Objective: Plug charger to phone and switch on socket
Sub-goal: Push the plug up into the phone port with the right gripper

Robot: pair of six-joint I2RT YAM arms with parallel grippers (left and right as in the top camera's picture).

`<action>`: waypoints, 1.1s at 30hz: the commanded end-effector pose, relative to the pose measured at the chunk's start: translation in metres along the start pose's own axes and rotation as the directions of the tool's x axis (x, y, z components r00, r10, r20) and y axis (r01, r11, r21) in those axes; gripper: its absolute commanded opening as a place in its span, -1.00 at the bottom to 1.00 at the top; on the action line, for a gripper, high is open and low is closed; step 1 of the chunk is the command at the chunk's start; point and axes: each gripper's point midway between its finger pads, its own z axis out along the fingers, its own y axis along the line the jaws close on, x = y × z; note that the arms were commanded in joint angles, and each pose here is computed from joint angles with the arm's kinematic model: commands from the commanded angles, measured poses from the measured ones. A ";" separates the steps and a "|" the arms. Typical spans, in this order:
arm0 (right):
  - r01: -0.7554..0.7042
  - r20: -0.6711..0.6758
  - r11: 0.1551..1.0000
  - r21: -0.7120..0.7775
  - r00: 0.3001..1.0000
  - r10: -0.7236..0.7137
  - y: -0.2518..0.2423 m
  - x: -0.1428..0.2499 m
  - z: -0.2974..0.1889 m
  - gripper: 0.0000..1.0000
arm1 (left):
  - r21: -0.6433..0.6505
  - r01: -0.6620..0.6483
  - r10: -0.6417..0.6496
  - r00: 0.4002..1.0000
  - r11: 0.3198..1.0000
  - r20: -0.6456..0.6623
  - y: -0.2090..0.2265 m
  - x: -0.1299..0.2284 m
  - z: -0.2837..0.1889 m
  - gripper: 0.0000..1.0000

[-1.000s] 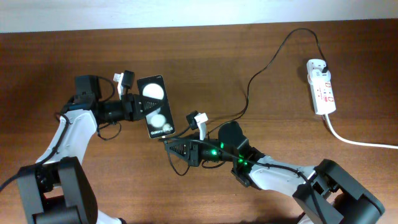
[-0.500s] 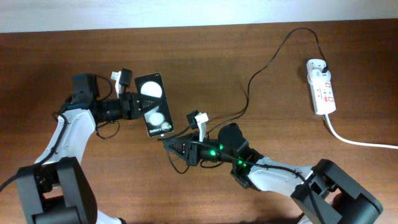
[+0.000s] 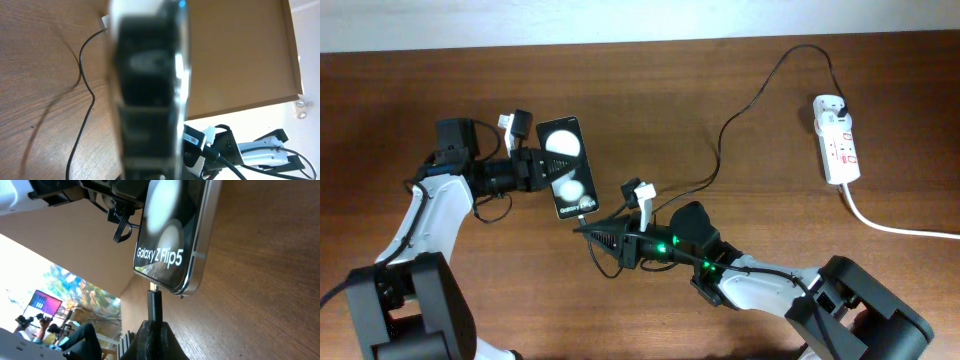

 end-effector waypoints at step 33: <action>-0.016 0.496 0.997 0.072 0.868 -0.022 0.010 -0.120 -0.021 -0.92 | 0.006 0.005 -0.005 0.999 1.000 -0.042 0.002 0.012 0.014 -1.00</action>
